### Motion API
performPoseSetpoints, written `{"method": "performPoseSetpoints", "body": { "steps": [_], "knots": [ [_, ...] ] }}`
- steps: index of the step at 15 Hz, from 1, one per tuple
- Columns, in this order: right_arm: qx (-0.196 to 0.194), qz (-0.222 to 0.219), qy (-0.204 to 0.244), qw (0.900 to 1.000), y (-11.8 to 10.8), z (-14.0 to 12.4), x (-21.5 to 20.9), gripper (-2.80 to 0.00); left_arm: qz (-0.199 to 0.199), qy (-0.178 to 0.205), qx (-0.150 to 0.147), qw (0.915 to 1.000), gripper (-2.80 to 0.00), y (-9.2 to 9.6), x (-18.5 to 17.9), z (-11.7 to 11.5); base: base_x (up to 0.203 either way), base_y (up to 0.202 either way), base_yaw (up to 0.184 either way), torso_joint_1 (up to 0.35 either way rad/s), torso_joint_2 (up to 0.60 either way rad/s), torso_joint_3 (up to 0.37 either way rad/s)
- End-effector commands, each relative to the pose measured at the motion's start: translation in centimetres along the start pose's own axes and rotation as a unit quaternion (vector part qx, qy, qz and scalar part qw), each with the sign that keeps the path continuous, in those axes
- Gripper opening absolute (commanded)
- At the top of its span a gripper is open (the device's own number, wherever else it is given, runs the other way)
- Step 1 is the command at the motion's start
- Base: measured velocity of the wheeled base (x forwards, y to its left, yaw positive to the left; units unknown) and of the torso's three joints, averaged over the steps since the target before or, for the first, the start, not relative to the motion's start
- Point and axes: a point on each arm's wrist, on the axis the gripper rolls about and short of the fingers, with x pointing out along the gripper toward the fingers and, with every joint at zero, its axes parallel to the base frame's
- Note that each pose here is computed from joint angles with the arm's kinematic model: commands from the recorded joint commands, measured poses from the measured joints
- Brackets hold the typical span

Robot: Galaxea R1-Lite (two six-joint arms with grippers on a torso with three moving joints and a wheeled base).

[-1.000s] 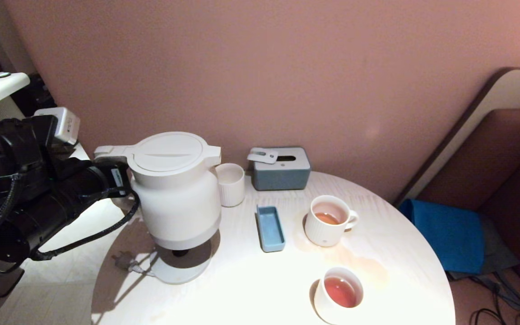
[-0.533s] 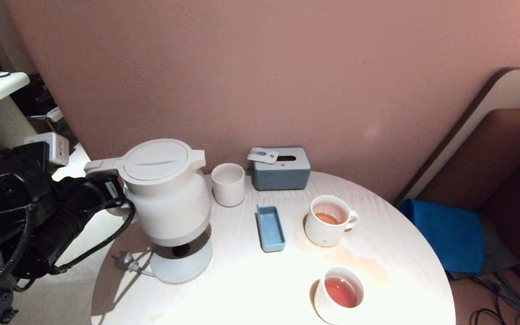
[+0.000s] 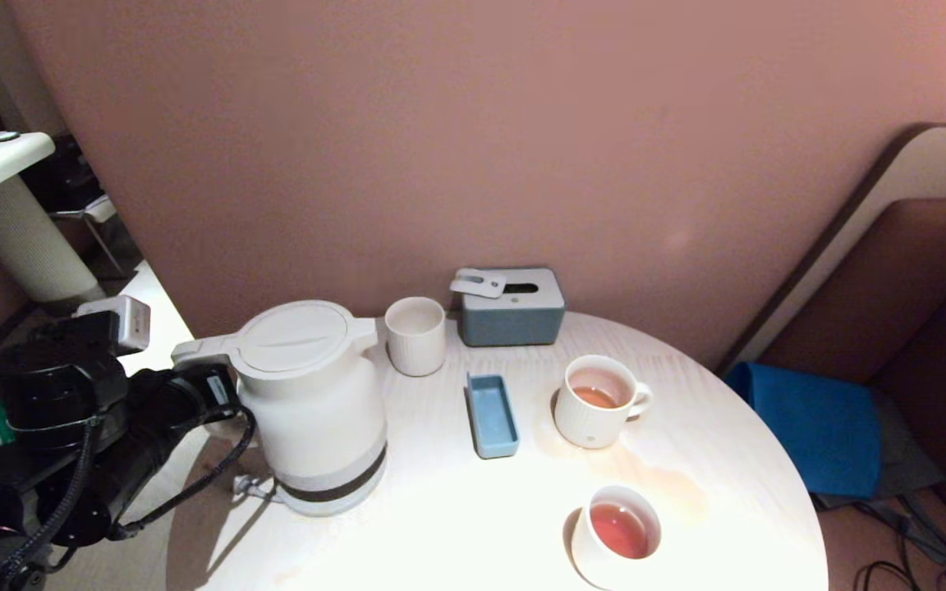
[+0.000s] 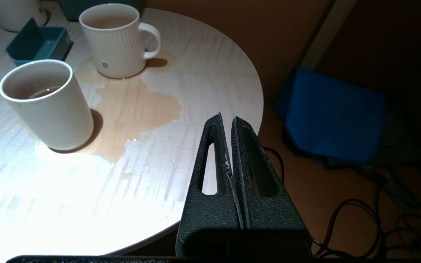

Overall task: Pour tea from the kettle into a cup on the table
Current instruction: Put down the kettle on the table

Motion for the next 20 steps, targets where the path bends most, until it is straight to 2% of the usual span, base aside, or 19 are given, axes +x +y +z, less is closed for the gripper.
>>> {"method": "performPoseSetpoints", "body": {
  "steps": [1,3,15,20],
  "knots": [
    [0.0,0.0,0.001,1.0,0.0,0.0,0.0,-2.8,0.002,0.0,0.001,1.0,-2.8,0.0,0.8,-1.1,0.0,0.0,0.0,0.0,0.0,0.0],
    [0.0,0.0,0.001,1.0,0.0,0.0,0.0,-2.8,-0.002,-0.017,0.005,0.9998,-2.8,0.0,0.9,-1.5,0.0,0.0,0.0,0.0,0.0,0.0],
    [0.0,0.0,0.001,1.0,0.0,0.0,0.0,-2.8,0.001,0.0,0.024,0.9997,-2.8,0.3,0.7,-2.4,0.0,0.0,0.0,0.0,0.0,0.0],
    [0.0,0.0,0.001,1.0,0.0,0.0,0.0,-2.8,0.004,0.026,0.039,0.9989,-2.8,0.5,0.8,-3.6,0.0,0.0,0.0,0.0,0.0,0.0]
  ]
}}
